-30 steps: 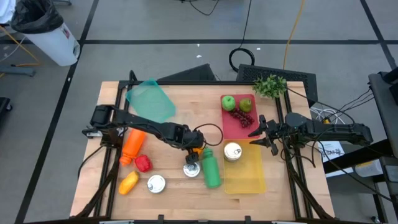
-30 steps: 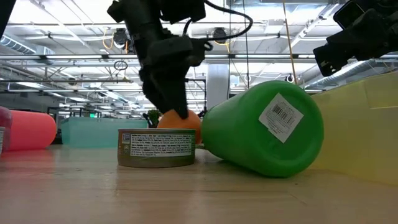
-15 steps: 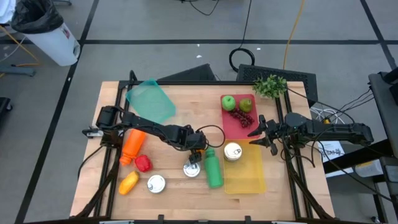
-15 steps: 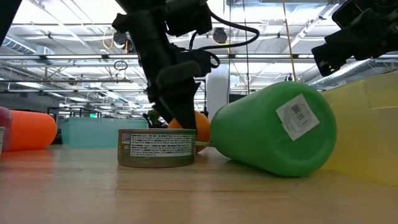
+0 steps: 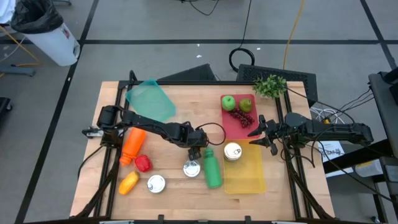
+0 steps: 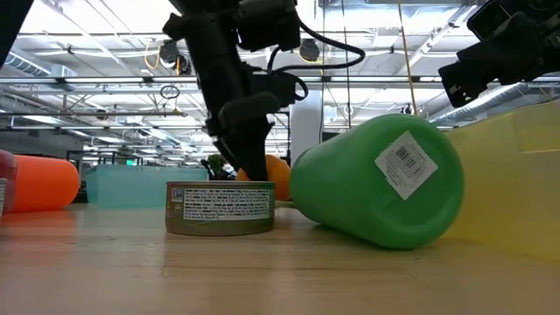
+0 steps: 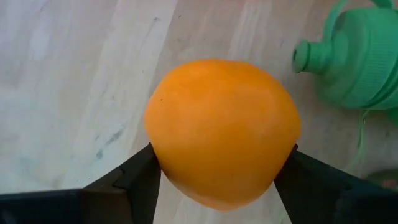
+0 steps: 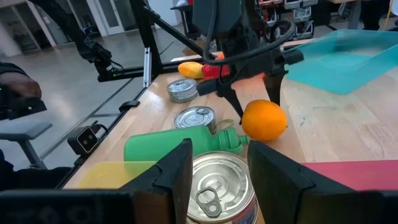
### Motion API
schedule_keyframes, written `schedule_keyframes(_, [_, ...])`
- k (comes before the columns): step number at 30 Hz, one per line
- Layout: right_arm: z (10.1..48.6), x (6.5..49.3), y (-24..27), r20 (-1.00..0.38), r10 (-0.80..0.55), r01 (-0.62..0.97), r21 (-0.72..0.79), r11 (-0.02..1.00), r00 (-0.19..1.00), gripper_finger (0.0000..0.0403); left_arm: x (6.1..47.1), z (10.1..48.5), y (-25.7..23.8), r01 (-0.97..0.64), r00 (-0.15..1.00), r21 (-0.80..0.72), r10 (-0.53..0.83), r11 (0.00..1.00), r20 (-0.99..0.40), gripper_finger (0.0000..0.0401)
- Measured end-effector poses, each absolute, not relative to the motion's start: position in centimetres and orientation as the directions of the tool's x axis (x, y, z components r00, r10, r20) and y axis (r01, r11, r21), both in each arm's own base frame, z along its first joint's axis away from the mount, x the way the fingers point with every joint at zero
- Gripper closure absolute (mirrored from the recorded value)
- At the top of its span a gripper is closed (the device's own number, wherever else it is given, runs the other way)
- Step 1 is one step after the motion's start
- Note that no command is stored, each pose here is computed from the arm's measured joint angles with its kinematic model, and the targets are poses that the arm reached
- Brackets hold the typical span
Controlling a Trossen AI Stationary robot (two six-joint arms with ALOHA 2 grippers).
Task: Pick & Place Food Item
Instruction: Put the orange into the pink bin
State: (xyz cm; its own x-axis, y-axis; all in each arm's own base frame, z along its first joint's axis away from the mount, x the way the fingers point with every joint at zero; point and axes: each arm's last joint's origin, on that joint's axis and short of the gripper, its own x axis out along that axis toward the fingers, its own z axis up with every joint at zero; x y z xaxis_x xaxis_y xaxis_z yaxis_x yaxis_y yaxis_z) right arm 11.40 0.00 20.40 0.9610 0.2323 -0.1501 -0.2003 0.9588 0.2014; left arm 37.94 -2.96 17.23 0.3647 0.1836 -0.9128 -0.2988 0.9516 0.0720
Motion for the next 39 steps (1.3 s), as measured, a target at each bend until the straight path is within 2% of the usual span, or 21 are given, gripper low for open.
schedule_keyframes(6, [20.4,11.4,0.0,-0.153,0.232,-0.200,0.202,0.959,0.961,0.0261,39.2,20.7,-3.0,-0.267,0.397,0.078,0.183,0.961,-0.900,0.0139])
schedule_keyframes(15, [20.4,11.4,0.0,-0.153,0.232,-0.200,0.202,0.959,0.960,0.0261,41.5,26.0,-2.4,-0.162,0.563,0.079,0.158,0.984,-0.811,0.0170])
schedule_keyframes(20, [20.4,11.4,0.0,-0.153,0.232,-0.199,0.202,0.959,0.961,0.0261,42.9,27.9,0.1,-0.127,0.696,-0.029,0.068,0.992,-0.715,0.0171])
schedule_keyframes(24, [20.4,11.5,0.0,-0.147,0.232,-0.201,0.201,0.959,0.962,0.0261,44.2,27.1,2.0,-0.082,0.742,-0.083,0.006,0.993,-0.670,0.0171])
schedule_keyframes(33, [20.4,11.6,0.0,-0.151,0.231,-0.200,0.199,0.959,0.961,0.0261,46.7,22.0,5.2,-0.135,0.730,-0.067,0.053,0.989,-0.681,0.0171])
schedule_keyframes(39, [20.3,11.6,0.0,-0.156,0.232,-0.199,0.200,0.959,0.960,0.0261,47.3,20.7,6.6,-0.179,0.745,-0.083,0.079,0.980,-0.662,0.0171])
